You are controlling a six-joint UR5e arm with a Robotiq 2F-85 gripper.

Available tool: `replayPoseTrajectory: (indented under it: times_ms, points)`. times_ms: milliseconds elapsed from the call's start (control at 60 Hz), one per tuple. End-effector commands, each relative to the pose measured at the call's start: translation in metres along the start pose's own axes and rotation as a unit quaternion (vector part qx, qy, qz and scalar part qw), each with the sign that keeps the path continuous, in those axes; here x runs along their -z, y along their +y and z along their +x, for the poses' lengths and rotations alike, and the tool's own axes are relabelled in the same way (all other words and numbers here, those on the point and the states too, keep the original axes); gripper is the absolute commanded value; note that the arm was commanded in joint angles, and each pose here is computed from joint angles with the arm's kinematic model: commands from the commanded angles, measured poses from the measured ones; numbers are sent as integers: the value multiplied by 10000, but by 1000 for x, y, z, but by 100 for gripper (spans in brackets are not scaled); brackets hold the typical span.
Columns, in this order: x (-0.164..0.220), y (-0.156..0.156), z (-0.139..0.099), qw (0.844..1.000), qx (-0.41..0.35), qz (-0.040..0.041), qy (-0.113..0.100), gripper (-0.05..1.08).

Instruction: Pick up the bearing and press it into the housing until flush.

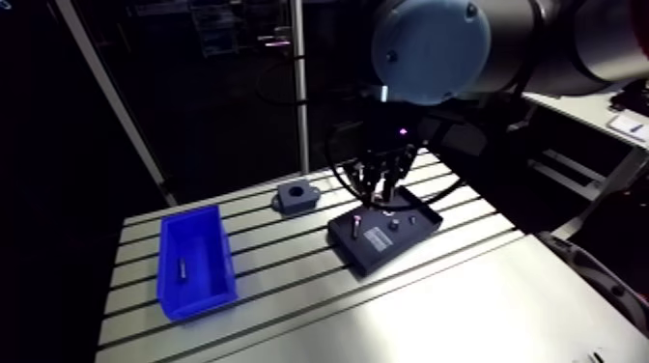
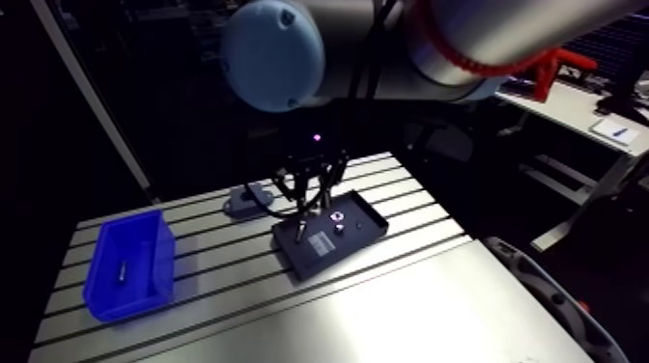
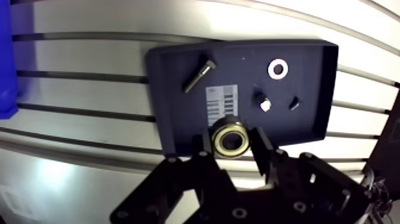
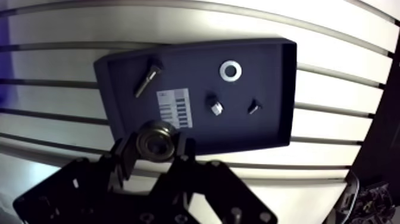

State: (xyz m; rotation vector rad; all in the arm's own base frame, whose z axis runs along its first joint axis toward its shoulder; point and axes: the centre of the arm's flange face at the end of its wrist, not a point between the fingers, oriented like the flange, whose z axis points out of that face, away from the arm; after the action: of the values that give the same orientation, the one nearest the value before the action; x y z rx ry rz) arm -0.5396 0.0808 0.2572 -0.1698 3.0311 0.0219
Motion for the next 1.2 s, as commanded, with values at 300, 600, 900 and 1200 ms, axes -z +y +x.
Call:
replayPoseTrajectory:
  times_ms: [300, 600, 900, 1200]
  points:
    - [42, -57, 70, 9973, -720, -129, 72, 79]
    - [26, -56, 97, 9965, -813, -148, 104, 80]
    - [17, -64, 110, 9973, -715, -123, 91, 82]
    - [7, -82, 138, 9981, -571, -133, 206, 82]
